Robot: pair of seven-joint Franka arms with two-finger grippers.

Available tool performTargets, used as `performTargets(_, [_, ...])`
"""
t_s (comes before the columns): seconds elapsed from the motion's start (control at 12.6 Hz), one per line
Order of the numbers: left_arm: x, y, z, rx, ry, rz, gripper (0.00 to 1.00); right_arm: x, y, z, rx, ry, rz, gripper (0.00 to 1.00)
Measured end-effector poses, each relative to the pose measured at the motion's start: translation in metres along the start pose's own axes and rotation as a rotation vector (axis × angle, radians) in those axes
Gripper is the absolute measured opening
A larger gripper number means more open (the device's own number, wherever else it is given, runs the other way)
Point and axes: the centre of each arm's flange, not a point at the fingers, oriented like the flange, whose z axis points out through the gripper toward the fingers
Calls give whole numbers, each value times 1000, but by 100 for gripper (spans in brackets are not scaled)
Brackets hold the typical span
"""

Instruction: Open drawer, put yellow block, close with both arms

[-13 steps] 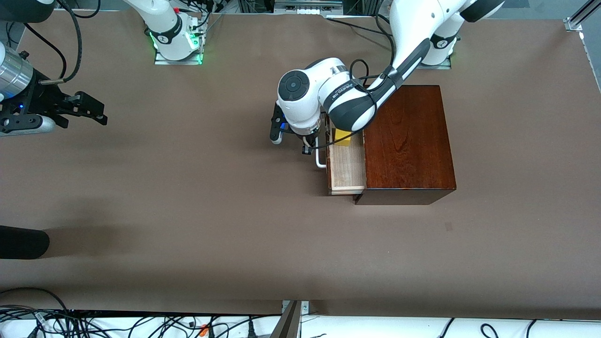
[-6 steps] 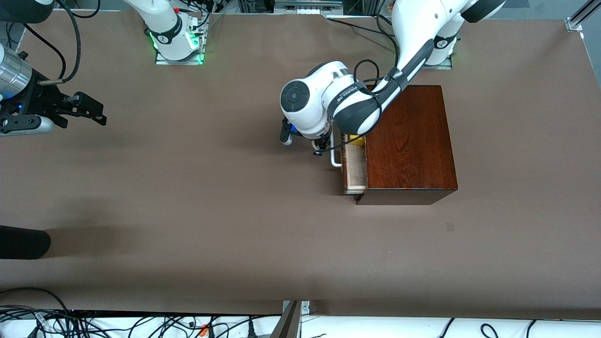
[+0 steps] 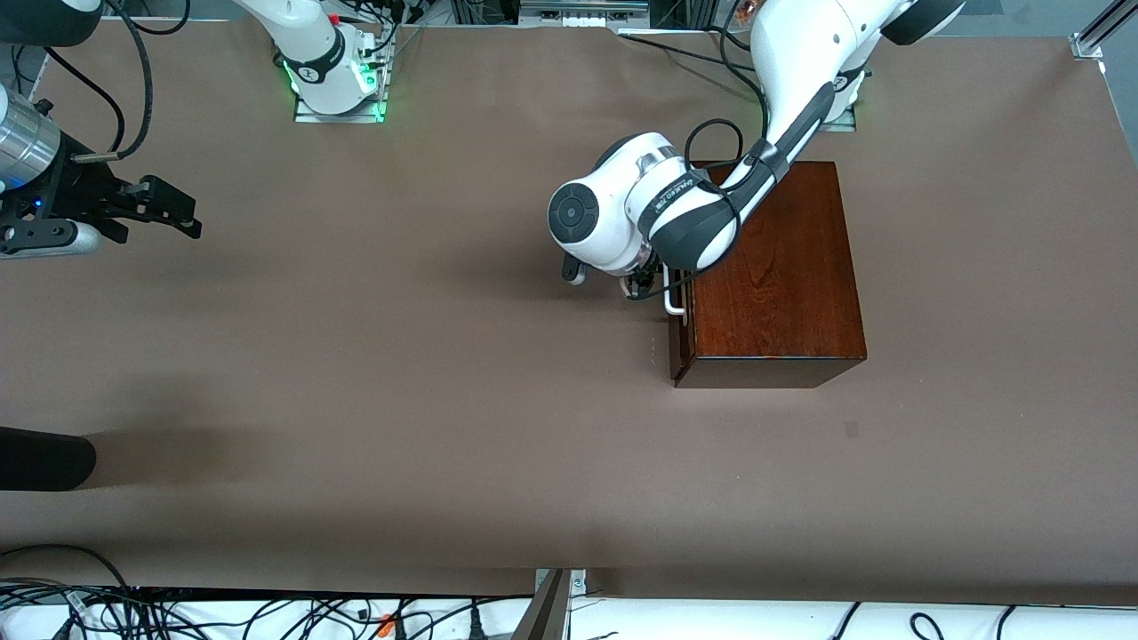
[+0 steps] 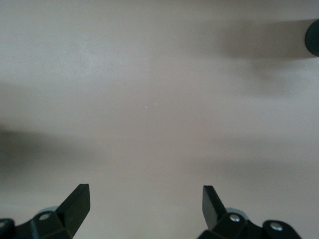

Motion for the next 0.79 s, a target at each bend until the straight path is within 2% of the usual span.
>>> performTargets(0.24, [-4,6,-21,32,11,-51,7,0,1,0,0,0,1,100])
performTargets(0.56, [-24,51,-124,191,73,-147,46,0,3,0,0,-1,5,100])
performTargets(0.64, [-39,56,-150,227,100,-184,57,0,3,0,0,-1,5,100])
performTargets(0.79, [-98,58,-190,223,167,-284,79,0,3,0,0,-1,6,100])
